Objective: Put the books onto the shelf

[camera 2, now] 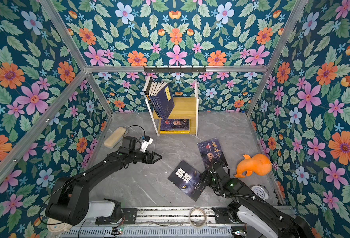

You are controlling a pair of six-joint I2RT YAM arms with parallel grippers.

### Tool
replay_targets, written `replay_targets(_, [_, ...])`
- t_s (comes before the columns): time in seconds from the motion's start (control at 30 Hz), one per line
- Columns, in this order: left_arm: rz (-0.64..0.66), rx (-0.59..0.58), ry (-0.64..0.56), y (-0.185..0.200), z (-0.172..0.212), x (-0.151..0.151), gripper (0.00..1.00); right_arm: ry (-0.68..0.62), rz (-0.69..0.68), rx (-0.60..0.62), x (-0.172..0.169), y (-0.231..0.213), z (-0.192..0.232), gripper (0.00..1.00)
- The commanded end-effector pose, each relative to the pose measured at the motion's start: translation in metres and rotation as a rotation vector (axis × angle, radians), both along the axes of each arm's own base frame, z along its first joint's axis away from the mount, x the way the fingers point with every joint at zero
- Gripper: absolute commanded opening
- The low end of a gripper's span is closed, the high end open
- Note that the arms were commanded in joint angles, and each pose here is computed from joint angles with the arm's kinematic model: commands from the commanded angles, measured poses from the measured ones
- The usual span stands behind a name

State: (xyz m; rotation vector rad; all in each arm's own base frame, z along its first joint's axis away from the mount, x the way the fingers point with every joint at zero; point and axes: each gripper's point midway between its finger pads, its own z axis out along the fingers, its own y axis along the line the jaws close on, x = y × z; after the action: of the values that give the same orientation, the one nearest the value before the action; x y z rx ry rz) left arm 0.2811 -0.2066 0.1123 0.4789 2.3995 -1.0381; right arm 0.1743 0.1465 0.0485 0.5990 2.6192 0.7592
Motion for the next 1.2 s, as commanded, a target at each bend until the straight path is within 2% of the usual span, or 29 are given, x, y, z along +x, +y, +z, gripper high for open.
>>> replay_targets(0.0, [0.003, -0.009, -0.003, -0.005, 0.003, 0.006, 0.95, 0.061, -0.041, 0.009, -0.008, 0.0, -0.007, 0.72])
replay_targets(0.3, [-0.018, -0.015, 0.072, -0.016, -0.013, 0.0, 0.95, 0.098, -0.03, 0.02, -0.012, 0.009, -0.012, 0.67])
replay_targets(0.6, [-0.006, 0.011, 0.156, -0.022, -0.034, -0.003, 0.92, 0.085, -0.009, 0.034, 0.001, 0.025, -0.014, 0.65])
replay_targets(0.9, [0.002, 0.038, 0.234, -0.024, -0.056, -0.012, 0.81, 0.076, 0.039, 0.023, 0.019, 0.049, -0.012, 0.64])
replay_targets(1.17, [0.003, 0.046, 0.285, -0.027, -0.067, -0.026, 0.69, 0.098, 0.086, -0.009, 0.018, 0.071, -0.021, 0.63])
